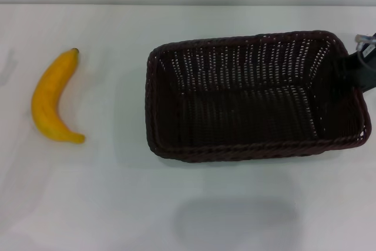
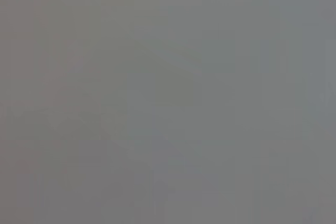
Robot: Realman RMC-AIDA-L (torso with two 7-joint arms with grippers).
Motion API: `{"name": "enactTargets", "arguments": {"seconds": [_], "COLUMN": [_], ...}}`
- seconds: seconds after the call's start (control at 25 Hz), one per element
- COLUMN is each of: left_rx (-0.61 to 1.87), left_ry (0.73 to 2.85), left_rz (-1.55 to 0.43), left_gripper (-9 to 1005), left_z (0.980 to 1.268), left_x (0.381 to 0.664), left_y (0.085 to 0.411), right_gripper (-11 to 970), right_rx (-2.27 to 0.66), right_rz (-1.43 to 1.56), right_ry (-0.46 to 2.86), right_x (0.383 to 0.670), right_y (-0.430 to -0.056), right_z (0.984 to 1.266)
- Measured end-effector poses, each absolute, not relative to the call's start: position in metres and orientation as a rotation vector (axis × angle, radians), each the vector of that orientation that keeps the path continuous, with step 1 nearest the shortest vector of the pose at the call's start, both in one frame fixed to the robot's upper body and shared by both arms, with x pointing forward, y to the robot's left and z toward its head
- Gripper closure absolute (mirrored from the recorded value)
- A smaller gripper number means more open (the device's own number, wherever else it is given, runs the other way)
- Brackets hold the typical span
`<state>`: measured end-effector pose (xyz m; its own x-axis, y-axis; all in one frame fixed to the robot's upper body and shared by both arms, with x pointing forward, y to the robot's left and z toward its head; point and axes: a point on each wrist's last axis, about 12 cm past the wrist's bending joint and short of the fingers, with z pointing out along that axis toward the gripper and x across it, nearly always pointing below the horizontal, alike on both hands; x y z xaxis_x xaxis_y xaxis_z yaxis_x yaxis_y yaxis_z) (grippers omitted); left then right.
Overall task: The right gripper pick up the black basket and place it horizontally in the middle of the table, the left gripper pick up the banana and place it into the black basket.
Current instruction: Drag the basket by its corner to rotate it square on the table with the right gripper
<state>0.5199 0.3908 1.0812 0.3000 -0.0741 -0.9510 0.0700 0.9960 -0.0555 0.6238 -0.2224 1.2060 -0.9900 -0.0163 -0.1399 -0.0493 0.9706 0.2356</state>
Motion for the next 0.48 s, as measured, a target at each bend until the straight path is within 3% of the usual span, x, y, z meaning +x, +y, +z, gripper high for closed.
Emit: {"name": "enactTargets", "arguments": {"seconds": [0.48], "left_rx": [-0.013], "left_ry": [1.275], "left_rz": [-0.082], "left_gripper": [112], "left_z": [1.079], "left_x": [0.517], "left_y": [0.395], "right_gripper": [842], "right_rx": [-0.242], "right_rz": [0.062], "right_ry": [3.008], "right_x": [0.621], "right_y": [-0.188], "right_z": [1.205]}}
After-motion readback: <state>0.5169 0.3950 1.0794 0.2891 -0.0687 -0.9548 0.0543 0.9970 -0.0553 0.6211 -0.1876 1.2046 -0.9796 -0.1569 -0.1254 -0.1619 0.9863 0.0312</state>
